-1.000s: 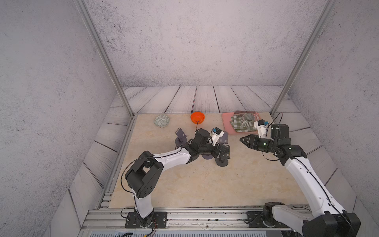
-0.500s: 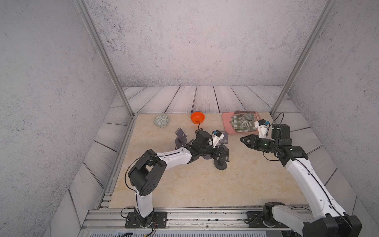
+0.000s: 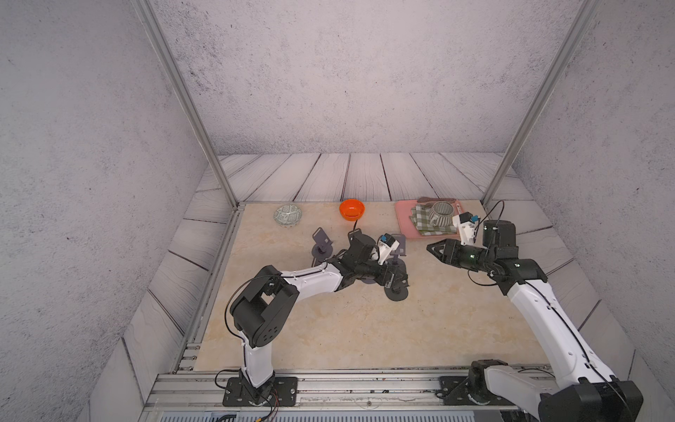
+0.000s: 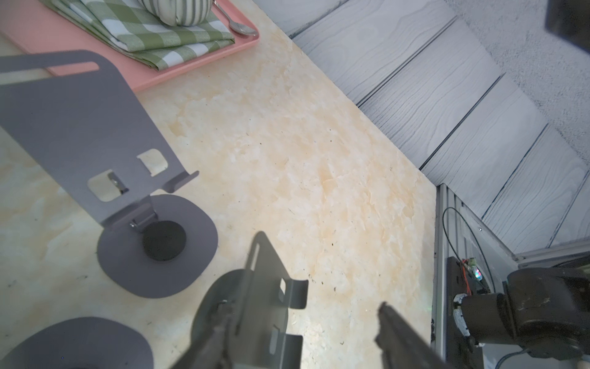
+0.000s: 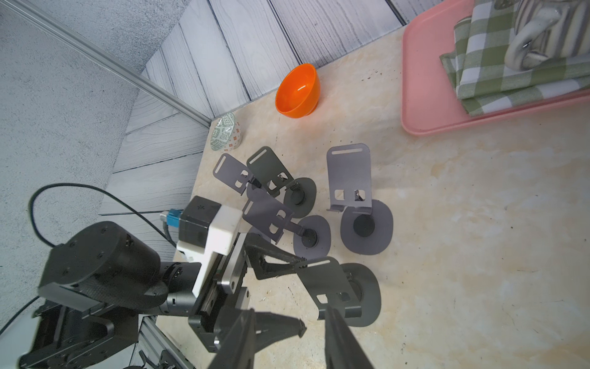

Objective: Open the phone stand
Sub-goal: Place the phone stand at the center of the board.

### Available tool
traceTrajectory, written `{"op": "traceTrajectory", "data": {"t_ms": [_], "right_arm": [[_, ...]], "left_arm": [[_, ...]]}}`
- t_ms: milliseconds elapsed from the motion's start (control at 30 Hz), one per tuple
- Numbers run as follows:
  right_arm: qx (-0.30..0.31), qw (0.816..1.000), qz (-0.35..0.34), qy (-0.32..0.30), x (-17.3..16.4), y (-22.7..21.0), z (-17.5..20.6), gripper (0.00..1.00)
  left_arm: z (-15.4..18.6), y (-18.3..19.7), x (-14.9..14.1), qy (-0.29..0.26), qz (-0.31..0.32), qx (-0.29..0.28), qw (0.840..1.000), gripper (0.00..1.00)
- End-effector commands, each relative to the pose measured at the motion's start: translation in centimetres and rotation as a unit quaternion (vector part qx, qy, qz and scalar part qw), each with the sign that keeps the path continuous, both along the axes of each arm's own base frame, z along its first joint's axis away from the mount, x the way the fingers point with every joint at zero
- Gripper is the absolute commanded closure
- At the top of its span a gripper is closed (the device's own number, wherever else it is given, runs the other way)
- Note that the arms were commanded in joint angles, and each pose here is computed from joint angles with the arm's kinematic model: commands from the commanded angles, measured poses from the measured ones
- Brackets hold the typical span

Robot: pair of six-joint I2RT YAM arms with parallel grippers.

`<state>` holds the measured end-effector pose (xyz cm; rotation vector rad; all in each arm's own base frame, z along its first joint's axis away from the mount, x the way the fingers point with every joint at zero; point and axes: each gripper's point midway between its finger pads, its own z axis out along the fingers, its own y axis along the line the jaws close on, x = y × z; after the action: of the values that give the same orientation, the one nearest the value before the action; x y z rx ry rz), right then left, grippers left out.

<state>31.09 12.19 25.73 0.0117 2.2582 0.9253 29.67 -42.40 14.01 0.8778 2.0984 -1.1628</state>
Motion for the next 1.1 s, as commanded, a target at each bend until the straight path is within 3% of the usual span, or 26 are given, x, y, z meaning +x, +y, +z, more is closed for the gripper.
{"op": "traceTrajectory", "data": {"t_ms": [0, 100, 133, 333, 567, 767, 1067], "right_arm": [[0.012, 1.0, 0.009, -0.002, 0.1, 0.3, 0.1, 0.61], [0.012, 1.0, 0.009, -0.005, 0.1, 0.3, 0.2, 0.61], [0.012, 1.0, 0.009, -0.005, 0.1, 0.3, 0.2, 0.61], [0.012, 1.0, 0.009, -0.006, 0.1, 0.3, 0.2, 0.61], [0.011, 1.0, 0.008, -0.007, 0.1, 0.3, 0.2, 0.61], [0.014, 1.0, 0.01, -0.005, 0.1, 0.4, 0.0, 0.6], [0.01, 1.0, 0.01, -0.002, -0.3, 0.3, -0.2, 0.6]], "left_arm": [[-0.3, 0.3, 0.3, -0.013, 0.004, 0.01, 1.0, 0.09], [0.0, 0.3, 0.7, -0.021, 0.011, 0.011, 1.0, 0.06], [0.0, 0.3, 0.9, -0.025, 0.014, 0.014, 0.999, 0.01], [0.6, 0.1, 1.5, -0.045, 0.008, 0.039, 0.998, 0.01], [0.4, -0.2, 0.9, -0.06, -0.01, 0.106, 0.993, 0.01], [-2.3, 0.1, 0.6, -0.03, -0.019, 0.145, 0.989, 0.01], [-3.8, -0.5, -0.8, 0.011, -0.045, 0.152, 0.987, 0.01]]}}
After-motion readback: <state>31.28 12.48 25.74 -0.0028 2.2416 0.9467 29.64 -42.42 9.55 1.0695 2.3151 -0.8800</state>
